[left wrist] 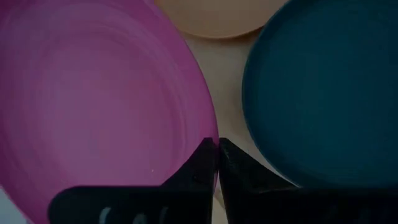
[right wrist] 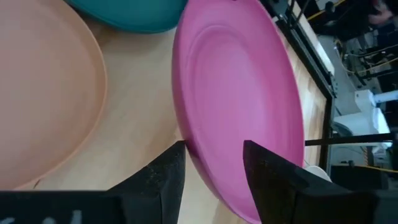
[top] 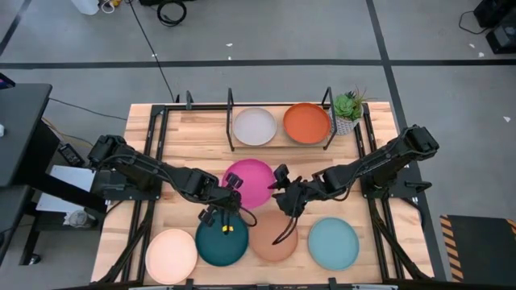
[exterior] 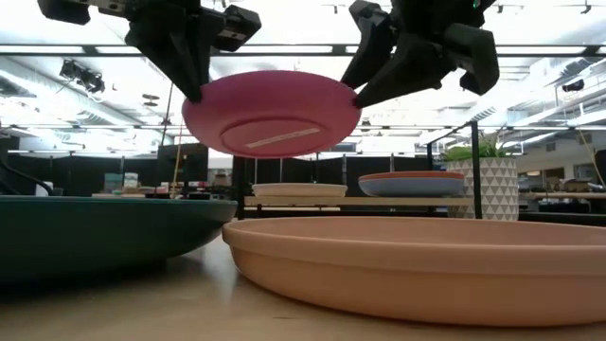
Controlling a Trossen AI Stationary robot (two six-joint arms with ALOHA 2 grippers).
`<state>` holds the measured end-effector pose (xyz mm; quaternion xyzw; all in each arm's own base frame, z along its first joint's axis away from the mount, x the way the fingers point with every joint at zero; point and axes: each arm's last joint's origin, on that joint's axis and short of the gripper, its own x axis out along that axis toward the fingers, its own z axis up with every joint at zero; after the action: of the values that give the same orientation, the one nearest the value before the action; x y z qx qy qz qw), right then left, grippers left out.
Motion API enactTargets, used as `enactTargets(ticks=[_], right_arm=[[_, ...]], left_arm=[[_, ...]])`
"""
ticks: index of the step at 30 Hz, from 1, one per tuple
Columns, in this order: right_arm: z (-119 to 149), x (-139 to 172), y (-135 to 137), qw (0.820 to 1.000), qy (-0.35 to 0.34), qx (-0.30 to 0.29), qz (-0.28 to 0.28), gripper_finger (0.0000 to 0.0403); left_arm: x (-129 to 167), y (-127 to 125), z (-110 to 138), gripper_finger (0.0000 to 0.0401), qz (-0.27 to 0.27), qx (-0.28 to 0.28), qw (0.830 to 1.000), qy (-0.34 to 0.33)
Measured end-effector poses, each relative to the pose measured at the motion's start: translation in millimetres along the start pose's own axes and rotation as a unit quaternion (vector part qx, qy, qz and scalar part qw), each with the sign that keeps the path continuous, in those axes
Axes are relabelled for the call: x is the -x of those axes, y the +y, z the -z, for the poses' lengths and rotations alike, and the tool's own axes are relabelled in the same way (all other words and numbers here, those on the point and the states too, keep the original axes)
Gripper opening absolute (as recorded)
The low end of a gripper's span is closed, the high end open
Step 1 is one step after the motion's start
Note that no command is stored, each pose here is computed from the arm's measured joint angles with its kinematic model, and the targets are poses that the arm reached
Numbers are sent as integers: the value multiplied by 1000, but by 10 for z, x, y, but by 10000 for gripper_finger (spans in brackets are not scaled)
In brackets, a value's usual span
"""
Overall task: Place and stack plates onto a shelf
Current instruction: Stack the pink plate on top of the orange plate on the shelf
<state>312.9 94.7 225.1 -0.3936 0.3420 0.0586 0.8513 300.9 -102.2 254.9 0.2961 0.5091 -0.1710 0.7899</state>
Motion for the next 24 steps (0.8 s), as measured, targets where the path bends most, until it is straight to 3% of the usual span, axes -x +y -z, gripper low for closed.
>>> enactTargets(ticks=[7, 19, 24], right_arm=[[37, -7, 10, 1000, 11, 5, -16, 141], [108, -22, 16, 999, 32, 19, -39, 41], [140, -34, 18, 997, 29, 15, -66, 28]], left_arm=[[-16, 106, 29, 17, -8, -9, 1000, -3], [-29, 220, 27, 19, -26, -14, 999, -20], [-23, 246, 6, 34, -60, 31, 997, -23]])
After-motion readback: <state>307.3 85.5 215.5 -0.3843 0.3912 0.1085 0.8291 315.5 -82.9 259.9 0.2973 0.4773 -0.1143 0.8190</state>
